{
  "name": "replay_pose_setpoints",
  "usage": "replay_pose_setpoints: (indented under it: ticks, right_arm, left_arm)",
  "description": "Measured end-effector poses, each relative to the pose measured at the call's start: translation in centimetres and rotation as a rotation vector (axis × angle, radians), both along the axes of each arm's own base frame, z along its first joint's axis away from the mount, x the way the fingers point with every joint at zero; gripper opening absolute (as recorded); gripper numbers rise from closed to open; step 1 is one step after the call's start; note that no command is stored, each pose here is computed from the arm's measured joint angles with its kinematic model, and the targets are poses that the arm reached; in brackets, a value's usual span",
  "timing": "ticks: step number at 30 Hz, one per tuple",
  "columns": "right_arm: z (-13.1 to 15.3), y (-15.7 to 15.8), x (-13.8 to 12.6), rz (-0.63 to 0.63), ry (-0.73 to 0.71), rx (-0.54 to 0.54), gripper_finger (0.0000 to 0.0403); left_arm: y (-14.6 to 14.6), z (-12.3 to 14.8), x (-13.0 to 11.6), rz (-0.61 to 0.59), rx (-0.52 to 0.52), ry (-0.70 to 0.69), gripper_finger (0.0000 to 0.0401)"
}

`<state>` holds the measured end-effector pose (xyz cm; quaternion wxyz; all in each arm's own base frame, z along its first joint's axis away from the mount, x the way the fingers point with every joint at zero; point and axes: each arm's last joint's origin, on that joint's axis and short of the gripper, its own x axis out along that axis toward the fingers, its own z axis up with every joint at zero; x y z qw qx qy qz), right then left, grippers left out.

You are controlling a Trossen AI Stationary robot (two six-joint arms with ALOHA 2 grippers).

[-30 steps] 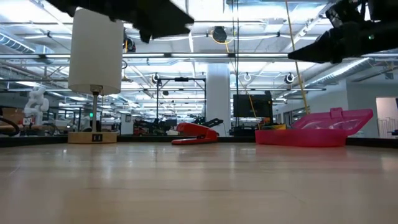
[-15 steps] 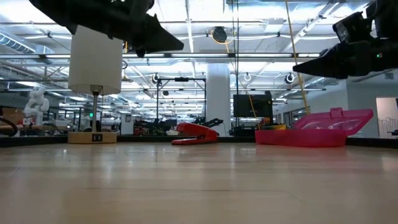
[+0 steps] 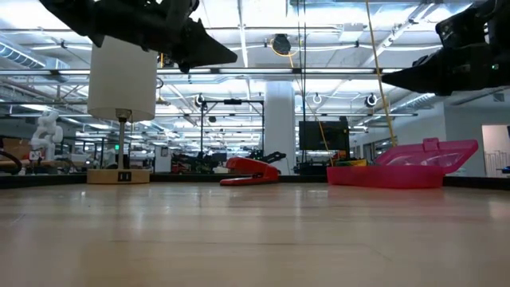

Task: Pack school essentials
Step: Return to Home Position

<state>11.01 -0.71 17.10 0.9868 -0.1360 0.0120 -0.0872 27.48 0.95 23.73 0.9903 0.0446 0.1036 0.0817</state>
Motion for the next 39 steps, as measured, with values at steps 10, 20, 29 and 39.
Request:
replay_pose_setpoints:
  ticks: [10,20,29,39]
  right_arm:
    - [-0.1,0.2,-0.5,0.051,0.004,0.014,0.0000]
    - [-0.1,0.2,-1.0,0.051,-0.010,0.022,0.0000]
    - [-0.1,0.2,-1.4,0.053,-0.025,0.022,0.0000]
    - [-0.1,0.2,-1.4,0.053,-0.026,0.019,0.0000]
  left_arm:
    - [-0.6,-3.3,-2.0,-0.031,-0.077,-0.066,0.0003]
    - [-2.3,-6.3,-5.7,0.023,-0.117,-0.099,0.0003]
    - [-2.0,-6.8,-9.9,-0.021,-0.124,-0.167,0.0002]
    - [-1.9,-7.9,-12.7,-0.054,-0.103,-0.192,0.0001]
